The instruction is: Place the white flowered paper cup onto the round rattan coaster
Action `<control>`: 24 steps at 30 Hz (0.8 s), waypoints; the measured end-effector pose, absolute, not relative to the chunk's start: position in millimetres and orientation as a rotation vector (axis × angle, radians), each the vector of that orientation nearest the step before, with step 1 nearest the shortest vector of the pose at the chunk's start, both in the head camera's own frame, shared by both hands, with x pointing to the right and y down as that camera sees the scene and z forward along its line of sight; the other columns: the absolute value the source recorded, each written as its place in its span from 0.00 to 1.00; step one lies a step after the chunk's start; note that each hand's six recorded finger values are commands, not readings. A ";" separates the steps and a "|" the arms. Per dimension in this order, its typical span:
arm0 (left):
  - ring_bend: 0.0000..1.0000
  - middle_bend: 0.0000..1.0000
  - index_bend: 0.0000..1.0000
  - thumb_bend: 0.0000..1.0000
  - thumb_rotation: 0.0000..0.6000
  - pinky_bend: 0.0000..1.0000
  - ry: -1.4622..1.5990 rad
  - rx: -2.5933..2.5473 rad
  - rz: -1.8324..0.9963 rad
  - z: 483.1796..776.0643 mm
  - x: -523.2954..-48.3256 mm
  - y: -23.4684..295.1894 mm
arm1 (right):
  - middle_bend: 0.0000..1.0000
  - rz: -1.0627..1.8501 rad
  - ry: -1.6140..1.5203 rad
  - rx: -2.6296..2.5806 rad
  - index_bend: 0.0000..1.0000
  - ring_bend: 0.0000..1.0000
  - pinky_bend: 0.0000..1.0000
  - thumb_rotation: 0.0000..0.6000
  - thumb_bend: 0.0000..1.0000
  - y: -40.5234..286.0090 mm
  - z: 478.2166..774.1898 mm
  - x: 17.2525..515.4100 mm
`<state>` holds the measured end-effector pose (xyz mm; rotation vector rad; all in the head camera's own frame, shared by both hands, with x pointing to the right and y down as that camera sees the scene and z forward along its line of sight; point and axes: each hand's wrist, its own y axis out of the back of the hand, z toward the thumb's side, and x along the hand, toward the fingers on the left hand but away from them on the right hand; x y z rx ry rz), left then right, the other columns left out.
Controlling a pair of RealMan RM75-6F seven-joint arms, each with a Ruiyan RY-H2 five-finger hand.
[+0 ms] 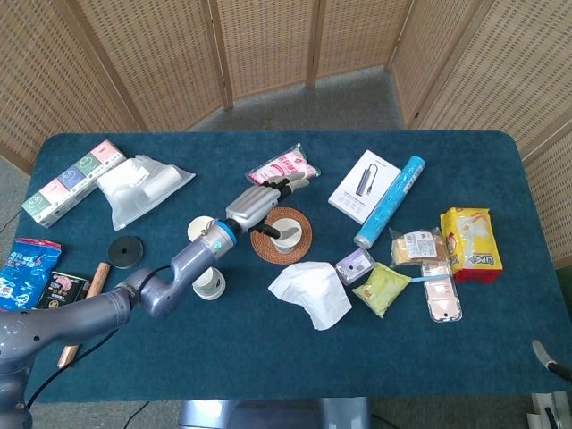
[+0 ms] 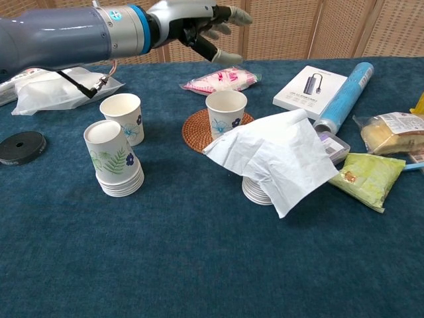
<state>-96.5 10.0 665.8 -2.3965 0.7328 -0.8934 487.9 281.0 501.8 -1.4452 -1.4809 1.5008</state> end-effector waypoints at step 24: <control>0.00 0.00 0.00 0.37 0.81 0.00 0.883 -2.165 -1.088 579.0 -271.9 87.9 | 0.00 1.562 -1.393 -1.431 0.00 0.00 0.00 1.00 0.24 252.8 522.2 472.0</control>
